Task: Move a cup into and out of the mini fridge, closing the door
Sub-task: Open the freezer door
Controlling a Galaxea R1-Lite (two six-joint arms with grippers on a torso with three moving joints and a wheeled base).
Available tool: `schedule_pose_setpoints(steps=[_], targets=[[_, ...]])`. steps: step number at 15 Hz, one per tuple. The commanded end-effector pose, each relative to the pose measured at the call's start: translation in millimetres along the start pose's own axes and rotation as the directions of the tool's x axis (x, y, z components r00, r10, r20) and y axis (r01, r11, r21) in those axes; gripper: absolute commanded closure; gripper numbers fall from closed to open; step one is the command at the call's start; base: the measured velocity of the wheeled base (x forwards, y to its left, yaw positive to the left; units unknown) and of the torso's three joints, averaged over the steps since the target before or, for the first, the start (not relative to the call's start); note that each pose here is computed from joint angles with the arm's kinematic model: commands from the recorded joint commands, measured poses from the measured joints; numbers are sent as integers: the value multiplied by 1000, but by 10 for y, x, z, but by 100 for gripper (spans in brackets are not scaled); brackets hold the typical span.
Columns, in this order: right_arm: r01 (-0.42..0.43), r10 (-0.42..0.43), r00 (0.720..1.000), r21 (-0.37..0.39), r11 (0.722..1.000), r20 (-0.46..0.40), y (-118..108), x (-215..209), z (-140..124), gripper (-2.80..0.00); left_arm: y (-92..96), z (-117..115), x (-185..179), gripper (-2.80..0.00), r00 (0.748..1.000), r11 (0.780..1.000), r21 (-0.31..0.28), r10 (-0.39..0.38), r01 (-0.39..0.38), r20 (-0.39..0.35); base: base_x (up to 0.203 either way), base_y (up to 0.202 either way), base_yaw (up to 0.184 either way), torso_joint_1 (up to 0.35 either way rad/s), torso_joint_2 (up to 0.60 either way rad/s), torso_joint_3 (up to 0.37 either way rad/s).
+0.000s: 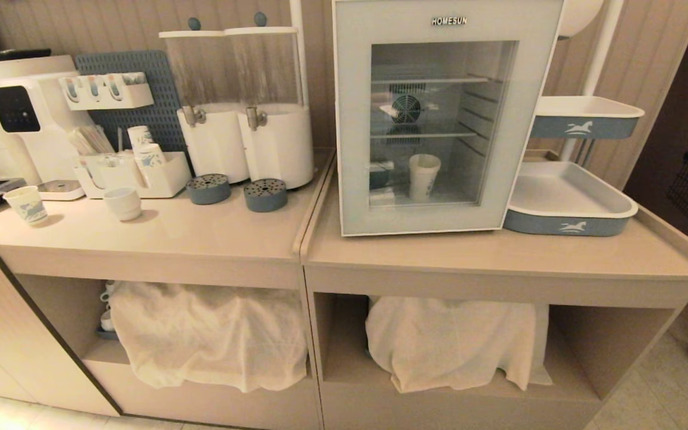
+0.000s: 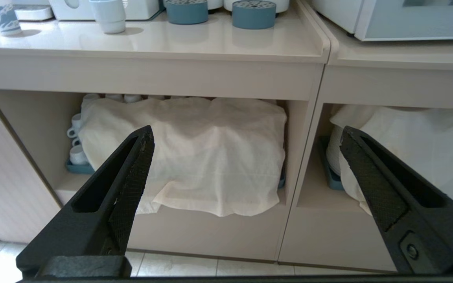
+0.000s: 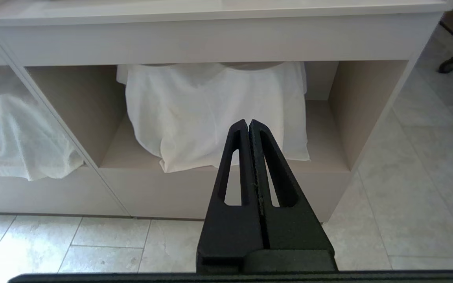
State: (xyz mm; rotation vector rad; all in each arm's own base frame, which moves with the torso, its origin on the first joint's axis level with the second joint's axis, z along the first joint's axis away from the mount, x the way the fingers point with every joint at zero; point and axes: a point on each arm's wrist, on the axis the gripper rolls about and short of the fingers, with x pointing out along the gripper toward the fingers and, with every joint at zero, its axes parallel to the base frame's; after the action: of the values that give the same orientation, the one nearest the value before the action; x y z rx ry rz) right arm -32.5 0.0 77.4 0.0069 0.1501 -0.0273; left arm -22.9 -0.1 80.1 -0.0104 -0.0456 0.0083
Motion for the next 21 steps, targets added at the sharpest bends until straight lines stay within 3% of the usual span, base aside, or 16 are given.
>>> schedule_pose_setpoints(steps=[1, 14, 21], targets=[[-1, 1, 1000, 0, 1000, -3, 0, 1, -1, 0, 0, -51, 12, -280, 1000, 1000, 0, 2, -2, -18, 0, 0, 0, 0, 0, 0], [-2, 2, 1000, -2, 1000, -3, -1, 1, -1, 0, 0, -51, 12, -280, 1000, 1000, -8, 2, -3, -18, 173, -17, 2, 3, 2, 2], [-1, 1, 1000, -1, 1000, -5, -1, 1, -3, 0, 0, -53, 12, -280, 1000, 1000, 8, 1, -1, -20, 0, 0, 0, 0, 0, 0]])
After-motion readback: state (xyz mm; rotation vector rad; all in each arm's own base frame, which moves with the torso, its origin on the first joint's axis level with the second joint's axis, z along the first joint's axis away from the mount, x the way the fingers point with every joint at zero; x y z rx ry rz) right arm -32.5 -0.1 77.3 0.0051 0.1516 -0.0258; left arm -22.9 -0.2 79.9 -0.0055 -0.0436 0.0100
